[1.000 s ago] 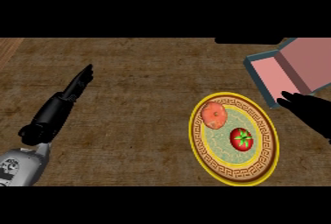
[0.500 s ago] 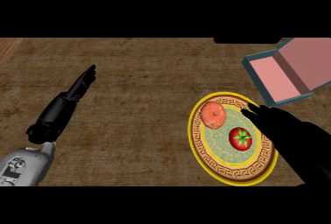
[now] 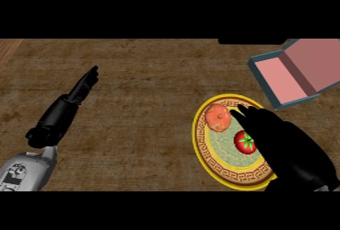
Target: Pick the tomato from the plate and place it in the cardboard box
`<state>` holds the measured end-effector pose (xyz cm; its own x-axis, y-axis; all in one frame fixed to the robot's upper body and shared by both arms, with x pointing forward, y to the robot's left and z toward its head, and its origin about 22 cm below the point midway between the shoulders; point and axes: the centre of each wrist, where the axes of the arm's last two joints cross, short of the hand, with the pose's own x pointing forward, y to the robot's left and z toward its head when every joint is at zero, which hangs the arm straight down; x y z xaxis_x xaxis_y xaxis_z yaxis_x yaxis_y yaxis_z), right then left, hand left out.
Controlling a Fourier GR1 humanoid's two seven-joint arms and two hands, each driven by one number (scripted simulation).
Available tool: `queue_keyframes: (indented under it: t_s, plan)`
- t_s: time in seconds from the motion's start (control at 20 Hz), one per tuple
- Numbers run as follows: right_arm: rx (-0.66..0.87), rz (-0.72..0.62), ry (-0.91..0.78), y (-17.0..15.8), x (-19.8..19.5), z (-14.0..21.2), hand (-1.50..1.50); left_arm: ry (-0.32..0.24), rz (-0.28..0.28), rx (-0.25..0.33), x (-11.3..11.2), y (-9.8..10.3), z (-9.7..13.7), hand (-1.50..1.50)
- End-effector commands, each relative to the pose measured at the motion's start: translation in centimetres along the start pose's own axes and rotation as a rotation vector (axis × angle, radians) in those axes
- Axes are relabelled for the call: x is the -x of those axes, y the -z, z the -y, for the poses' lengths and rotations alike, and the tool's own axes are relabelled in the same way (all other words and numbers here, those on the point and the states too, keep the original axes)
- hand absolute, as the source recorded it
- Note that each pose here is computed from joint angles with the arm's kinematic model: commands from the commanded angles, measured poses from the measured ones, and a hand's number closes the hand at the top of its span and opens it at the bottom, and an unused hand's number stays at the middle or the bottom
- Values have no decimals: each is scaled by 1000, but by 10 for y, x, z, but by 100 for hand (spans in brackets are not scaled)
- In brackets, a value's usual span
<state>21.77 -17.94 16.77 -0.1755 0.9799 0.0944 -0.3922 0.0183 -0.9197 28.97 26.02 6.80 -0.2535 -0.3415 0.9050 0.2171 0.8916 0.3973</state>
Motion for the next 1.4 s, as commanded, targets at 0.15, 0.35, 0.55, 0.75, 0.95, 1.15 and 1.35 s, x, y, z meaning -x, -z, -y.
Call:
queue_keyframes:
  t_s: [0.15, 0.35, 0.55, 0.75, 0.95, 1.15, 1.35]
  plan:
    - [-8, -72, -54, 27, -12, -12, -150, 13, 6, -6, 10, -6, -13, 0]
    - [-31, -114, -85, 30, 19, -16, -150, -4, 10, 7, -9, 9, -3, 0]
    - [-24, -131, -80, 34, -6, -40, -150, 6, -2, 2, 5, -5, -15, 0]
    - [-36, -114, -66, 39, 1, -49, -150, 1, -1, -9, 21, -1, 4, 0]
    - [-59, -80, -45, 51, 16, -37, -150, -2, -16, 3, 15, -1, -8, 0]
    - [-81, -109, -63, 60, 20, -50, -150, 3, -8, -6, -10, -5, -16, 0]
    - [-71, -143, -89, 59, 23, -76, -150, -17, 0, 2, -4, 4, 16, 0]
